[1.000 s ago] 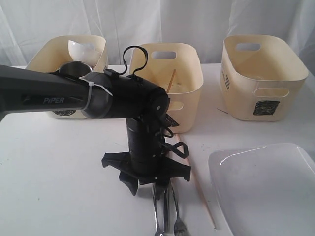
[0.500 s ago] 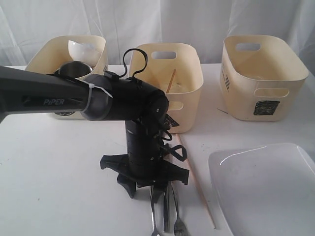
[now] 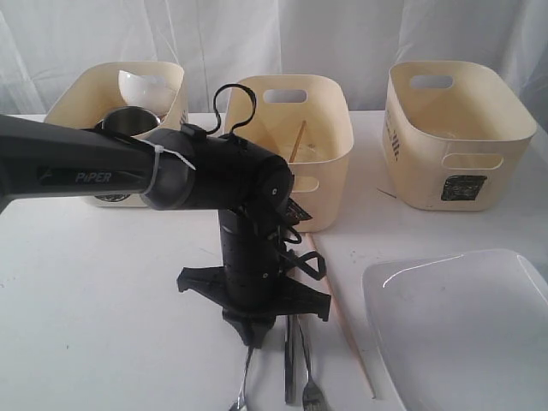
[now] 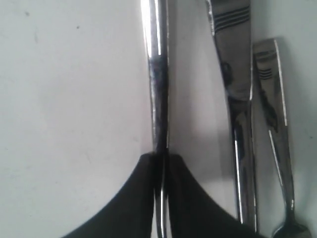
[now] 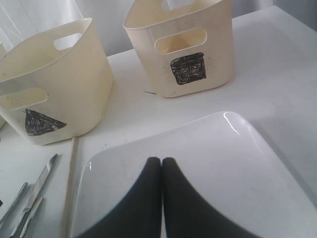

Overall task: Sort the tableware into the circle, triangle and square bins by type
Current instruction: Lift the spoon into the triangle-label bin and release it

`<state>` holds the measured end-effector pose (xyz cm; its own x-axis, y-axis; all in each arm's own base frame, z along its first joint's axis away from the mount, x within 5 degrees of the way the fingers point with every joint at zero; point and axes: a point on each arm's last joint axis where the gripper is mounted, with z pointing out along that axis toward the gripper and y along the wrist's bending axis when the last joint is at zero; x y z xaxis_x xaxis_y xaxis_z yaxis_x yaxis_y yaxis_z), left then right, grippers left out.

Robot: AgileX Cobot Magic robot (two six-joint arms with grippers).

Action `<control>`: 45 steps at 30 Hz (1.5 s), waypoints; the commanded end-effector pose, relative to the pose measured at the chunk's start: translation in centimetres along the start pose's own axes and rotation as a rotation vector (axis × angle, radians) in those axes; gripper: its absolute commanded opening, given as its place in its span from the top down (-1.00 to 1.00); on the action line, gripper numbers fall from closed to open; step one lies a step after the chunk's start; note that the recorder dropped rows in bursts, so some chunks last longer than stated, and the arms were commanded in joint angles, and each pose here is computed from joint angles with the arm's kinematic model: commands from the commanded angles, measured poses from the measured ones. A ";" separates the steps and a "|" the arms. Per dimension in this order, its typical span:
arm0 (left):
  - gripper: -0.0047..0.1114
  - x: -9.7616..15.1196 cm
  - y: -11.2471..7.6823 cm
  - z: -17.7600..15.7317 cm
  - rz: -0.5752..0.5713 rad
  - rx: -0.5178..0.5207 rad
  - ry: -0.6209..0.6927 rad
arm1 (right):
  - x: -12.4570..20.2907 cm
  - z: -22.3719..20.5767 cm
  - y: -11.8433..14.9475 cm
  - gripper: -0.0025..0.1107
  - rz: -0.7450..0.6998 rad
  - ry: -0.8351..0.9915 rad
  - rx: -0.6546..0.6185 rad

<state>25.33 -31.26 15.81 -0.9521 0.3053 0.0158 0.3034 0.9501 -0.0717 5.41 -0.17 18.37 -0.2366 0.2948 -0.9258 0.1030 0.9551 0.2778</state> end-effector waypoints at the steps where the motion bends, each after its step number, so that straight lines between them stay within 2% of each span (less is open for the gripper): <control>1: 0.92 0.6 -0.1 -1.2 0.063 -0.002 -0.012 | 0.1 0.0 0.0 0.96 0.000 -0.002 -0.001; 8: 0.92 2.2 1.1 -7.1 0.161 -0.047 -0.094 | 0.1 0.0 0.0 0.96 0.000 -0.002 -0.001; 13: 0.92 2.6 1.7 -11.8 0.216 -0.075 -0.282 | 0.1 0.0 0.0 0.96 0.031 -0.001 -0.003; 18: 0.92 -0.1 1.1 -15.8 0.269 -0.075 -0.577 | 0.1 0.0 0.0 0.96 0.031 -0.001 -0.003; 27: 0.92 -4.4 1.4 -17.8 0.289 -0.087 -0.823 | 0.1 0.0 0.0 0.96 0.031 -0.001 -0.003; 35: 0.92 -8.1 1.9 -19.0 0.283 -0.094 -0.973 | 0.1 0.0 0.0 0.96 0.033 -0.001 -0.003; 45: 0.92 -11.7 1.2 -19.1 0.331 -0.133 -1.118 | 0.1 0.0 0.0 0.96 0.033 -0.001 -0.003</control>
<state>36.75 -32.35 33.98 -0.3630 0.3771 -0.8521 0.4864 0.8567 0.1719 5.41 -0.15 18.37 -0.2343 0.3198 -0.9180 0.1075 0.9471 0.3025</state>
